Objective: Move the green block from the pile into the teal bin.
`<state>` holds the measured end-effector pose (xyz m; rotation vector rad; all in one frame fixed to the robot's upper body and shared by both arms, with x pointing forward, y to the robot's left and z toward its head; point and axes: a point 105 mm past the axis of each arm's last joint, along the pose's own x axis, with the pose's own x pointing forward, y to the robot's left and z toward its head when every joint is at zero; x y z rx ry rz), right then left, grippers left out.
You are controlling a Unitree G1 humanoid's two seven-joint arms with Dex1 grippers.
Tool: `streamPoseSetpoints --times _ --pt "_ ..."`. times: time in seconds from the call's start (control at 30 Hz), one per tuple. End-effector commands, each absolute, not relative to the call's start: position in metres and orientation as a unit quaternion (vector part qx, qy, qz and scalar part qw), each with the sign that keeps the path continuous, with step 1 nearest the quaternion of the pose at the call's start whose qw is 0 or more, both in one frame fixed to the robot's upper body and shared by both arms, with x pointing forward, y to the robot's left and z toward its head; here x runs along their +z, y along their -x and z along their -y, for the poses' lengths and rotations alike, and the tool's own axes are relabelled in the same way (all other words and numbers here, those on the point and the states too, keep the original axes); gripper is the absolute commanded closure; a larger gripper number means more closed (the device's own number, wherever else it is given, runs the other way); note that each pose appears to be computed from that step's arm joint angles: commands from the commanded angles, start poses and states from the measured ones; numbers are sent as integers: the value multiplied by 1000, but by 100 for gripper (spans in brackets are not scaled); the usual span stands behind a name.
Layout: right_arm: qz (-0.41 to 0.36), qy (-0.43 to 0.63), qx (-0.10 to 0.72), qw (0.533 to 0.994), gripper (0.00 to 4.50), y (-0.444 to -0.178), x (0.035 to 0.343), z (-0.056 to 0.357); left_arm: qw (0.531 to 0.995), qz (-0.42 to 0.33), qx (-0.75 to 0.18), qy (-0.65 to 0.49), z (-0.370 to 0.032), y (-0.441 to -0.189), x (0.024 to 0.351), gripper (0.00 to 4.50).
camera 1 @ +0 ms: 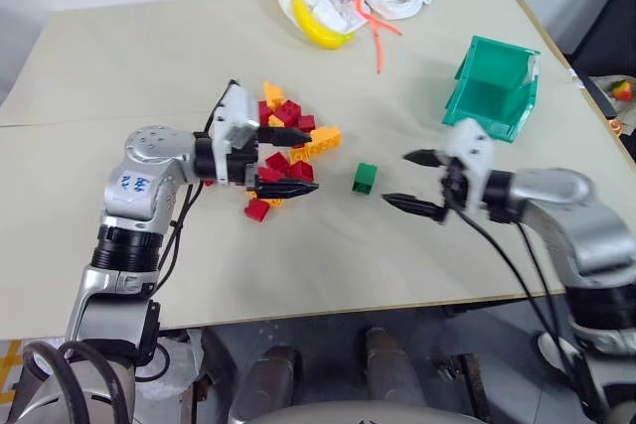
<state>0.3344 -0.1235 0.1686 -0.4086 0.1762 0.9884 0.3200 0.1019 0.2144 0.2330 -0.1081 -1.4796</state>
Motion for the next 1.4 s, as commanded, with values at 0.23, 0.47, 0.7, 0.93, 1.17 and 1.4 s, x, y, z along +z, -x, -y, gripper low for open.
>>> streamPoseSetpoints --times 0.23,0.47,0.7,0.93,1.17,1.4 --pt "-107 239 479 838 18 -378 147 91 747 93 -642 -146 -125 -313 213 0" --pt "-97 246 494 828 224 -373 157 95 758 99 -629 -141 -131 -306 209 0" --pt "-58 263 423 865 236 -381 200 136 775 117 -606 -135 -109 -315 218 0" --pt "-9 345 218 913 236 -418 263 215 793 114 -585 -125 -74 -334 220 0" --pt "4 357 119 926 236 -455 276 234 801 138 -571 -113 -58 -350 231 0" --pt "-1 346 141 928 33 -468 263 218 809 142 -559 -115 -67 -360 237 0"
